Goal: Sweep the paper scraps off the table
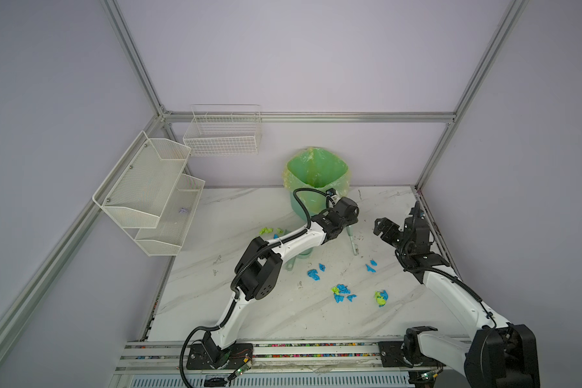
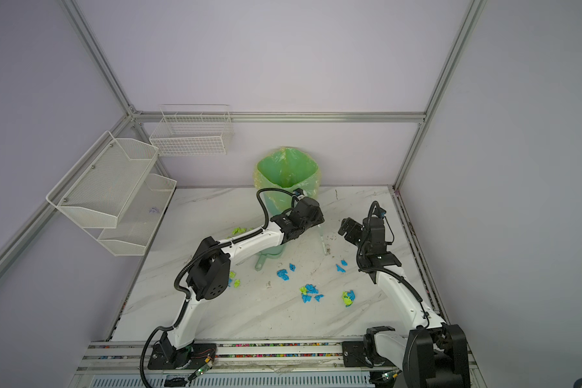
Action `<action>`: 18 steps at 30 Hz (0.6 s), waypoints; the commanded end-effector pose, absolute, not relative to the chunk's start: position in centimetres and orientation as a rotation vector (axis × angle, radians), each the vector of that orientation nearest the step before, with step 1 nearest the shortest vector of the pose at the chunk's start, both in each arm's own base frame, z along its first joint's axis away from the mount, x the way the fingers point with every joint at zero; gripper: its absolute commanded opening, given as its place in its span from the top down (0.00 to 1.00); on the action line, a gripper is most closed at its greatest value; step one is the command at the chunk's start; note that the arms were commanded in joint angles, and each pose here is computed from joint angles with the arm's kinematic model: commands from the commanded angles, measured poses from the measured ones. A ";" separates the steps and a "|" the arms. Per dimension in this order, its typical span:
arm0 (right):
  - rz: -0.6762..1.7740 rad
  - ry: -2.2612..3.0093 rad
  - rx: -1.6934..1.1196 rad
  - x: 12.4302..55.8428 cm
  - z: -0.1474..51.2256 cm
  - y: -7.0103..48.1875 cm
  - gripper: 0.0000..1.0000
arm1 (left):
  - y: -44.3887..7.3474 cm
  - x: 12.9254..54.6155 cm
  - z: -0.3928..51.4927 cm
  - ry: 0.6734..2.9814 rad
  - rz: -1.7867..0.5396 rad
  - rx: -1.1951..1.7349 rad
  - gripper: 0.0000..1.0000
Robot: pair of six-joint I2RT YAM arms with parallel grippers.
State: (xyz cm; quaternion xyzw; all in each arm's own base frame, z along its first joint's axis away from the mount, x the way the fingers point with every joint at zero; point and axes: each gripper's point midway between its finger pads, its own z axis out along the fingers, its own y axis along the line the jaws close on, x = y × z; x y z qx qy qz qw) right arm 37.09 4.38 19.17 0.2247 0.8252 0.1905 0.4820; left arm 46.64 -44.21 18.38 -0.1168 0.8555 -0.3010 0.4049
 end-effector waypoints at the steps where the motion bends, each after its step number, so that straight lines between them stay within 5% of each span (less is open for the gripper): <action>1: 0.570 2.011 0.552 36.5 19.4 5.4 0.03 | -45.0 46.2 21.7 2.090 -0.852 -0.238 1.00; 18: 0.952 2.053 0.683 34.9 16.8 8.2 0.04 | -43.5 45.6 28.2 1.974 -0.837 -0.154 1.00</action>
